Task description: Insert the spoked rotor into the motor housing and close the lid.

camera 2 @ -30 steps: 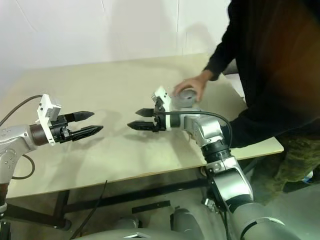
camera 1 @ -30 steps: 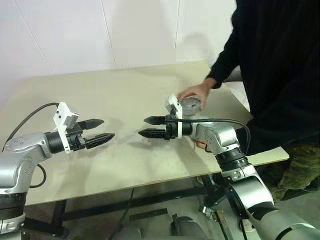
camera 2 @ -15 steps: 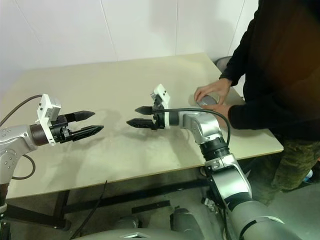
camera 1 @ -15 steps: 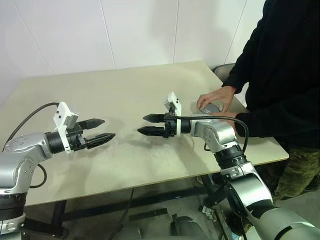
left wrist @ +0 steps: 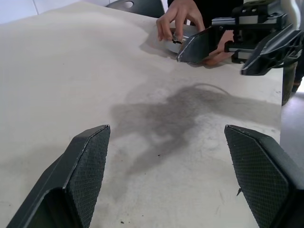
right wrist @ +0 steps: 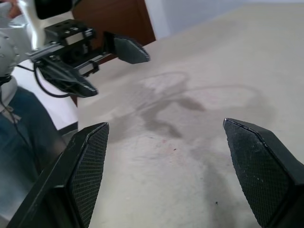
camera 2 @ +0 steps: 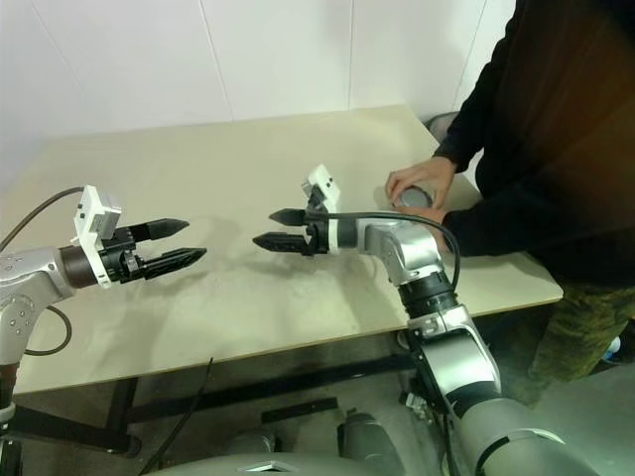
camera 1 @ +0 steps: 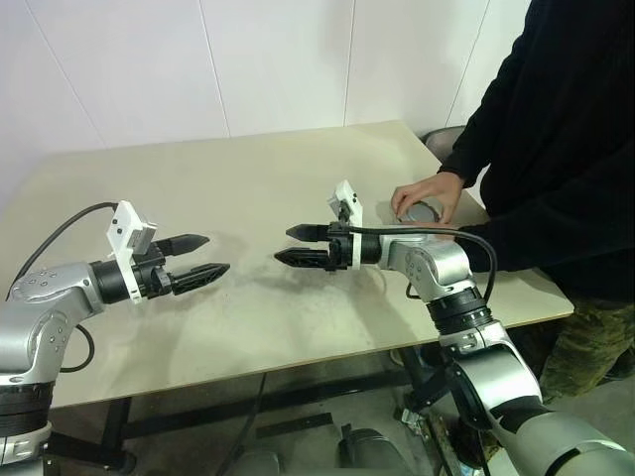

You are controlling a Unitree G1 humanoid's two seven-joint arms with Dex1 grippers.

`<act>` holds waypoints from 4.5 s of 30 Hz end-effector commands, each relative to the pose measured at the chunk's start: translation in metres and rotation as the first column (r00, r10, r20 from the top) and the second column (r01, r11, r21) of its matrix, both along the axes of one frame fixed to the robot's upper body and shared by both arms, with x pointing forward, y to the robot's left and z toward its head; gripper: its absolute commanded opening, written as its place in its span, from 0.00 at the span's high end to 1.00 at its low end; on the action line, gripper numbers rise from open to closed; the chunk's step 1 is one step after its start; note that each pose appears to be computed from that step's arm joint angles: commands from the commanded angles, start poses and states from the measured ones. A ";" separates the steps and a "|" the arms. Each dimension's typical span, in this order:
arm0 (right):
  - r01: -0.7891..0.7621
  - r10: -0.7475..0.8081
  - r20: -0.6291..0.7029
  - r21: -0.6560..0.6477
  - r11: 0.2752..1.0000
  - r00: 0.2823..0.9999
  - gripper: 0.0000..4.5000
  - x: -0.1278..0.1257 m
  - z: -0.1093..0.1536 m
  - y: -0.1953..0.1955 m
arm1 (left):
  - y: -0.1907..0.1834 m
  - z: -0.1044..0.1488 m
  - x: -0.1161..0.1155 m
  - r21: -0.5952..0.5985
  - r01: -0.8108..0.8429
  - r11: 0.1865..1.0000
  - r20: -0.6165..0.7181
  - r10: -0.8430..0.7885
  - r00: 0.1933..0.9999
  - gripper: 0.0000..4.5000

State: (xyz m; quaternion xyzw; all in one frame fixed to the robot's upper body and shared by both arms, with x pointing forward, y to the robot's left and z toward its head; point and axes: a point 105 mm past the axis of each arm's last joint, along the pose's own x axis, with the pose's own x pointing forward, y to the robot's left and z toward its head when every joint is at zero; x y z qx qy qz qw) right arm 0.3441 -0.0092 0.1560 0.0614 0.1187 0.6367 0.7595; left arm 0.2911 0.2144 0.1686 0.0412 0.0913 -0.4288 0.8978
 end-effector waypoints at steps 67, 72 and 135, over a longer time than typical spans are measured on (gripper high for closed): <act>-0.062 0.061 0.022 0.056 0.996 0.998 0.11 -0.015 0.015 0.000 | -0.010 0.012 -0.002 -0.010 0.035 0.999 0.035 -0.034 0.999 0.09; -0.056 0.055 0.015 0.067 0.996 0.998 0.11 -0.017 0.015 -0.002 | -0.011 0.010 0.000 0.004 0.042 0.999 0.034 -0.043 0.999 0.09; -0.112 0.111 0.022 0.059 0.992 0.994 0.11 -0.015 0.028 -0.001 | -0.019 0.013 -0.006 -0.028 0.031 0.999 0.070 -0.029 0.997 0.09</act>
